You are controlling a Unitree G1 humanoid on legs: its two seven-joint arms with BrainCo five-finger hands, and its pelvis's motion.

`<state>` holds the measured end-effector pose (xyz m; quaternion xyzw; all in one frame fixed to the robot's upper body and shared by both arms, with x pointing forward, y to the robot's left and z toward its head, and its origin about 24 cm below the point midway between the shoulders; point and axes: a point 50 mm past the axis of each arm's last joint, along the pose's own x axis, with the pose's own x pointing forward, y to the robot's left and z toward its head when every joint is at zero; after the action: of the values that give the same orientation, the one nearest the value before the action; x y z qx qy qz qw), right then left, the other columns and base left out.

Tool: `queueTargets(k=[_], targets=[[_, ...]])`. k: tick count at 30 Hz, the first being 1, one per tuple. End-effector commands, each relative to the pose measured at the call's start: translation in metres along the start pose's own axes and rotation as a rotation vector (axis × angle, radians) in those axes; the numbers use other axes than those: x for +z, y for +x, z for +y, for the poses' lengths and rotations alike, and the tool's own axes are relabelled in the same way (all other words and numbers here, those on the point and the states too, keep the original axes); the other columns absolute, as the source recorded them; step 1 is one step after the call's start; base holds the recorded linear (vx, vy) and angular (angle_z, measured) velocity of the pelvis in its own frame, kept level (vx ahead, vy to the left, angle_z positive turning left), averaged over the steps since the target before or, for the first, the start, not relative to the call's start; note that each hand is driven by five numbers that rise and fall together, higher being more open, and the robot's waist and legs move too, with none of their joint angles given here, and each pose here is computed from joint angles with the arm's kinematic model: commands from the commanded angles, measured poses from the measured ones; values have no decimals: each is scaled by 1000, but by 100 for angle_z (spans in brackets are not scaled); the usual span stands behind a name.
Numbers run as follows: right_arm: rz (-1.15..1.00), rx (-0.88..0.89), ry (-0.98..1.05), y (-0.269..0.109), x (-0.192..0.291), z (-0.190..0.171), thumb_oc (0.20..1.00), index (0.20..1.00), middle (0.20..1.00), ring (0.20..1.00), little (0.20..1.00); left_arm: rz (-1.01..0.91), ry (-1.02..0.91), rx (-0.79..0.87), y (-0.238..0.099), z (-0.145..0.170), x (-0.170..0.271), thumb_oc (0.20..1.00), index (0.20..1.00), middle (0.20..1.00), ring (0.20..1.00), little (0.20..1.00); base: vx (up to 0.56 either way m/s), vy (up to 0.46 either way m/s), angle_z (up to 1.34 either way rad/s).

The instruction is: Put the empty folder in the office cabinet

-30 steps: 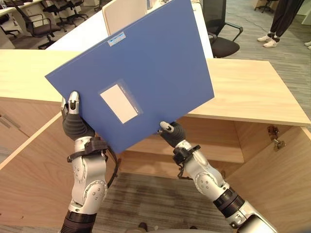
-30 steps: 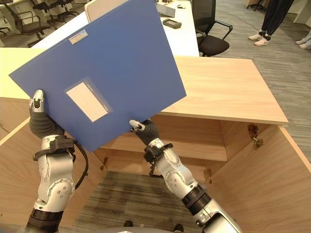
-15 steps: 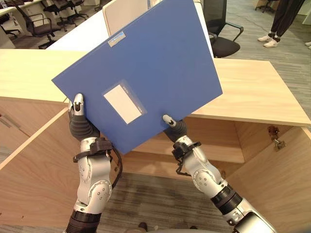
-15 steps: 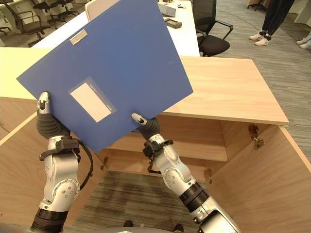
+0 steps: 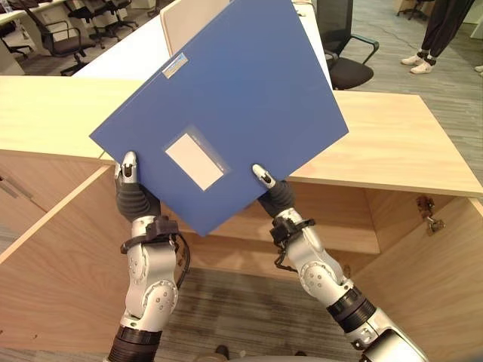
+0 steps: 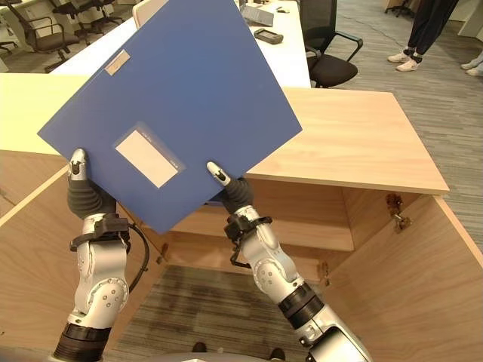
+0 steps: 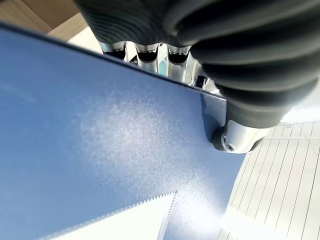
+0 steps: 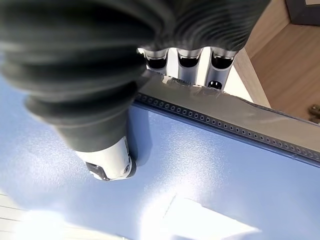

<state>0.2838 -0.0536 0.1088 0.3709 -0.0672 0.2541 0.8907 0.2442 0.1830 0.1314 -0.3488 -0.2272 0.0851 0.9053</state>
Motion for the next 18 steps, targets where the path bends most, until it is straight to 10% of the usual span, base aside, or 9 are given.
queueTargets(k=[1,10,12,13,18], targets=[[-168,203,39,24,29,44,200,200,200,200,200,-41,45,-147,9,-17,6,200,200,200,200,200,0,0,0],[-106,197,-67,9,29,24,200,200,200,200,200,-55,81,-147,8,-9,13,200,200,200,200,200,0,0,0],[-71,193,-162,-1,32,12,200,200,200,200,200,-58,101,-152,7,-5,16,564,564,564,564,564,0,0,0],[-57,175,-237,-9,35,3,200,200,200,200,200,-57,111,-150,6,-2,17,1000,1000,1000,1000,1000,0,0,0],[73,13,-424,-53,39,-49,200,200,200,200,200,-71,221,-124,2,16,26,1000,1000,1000,1000,1000,0,0,0]])
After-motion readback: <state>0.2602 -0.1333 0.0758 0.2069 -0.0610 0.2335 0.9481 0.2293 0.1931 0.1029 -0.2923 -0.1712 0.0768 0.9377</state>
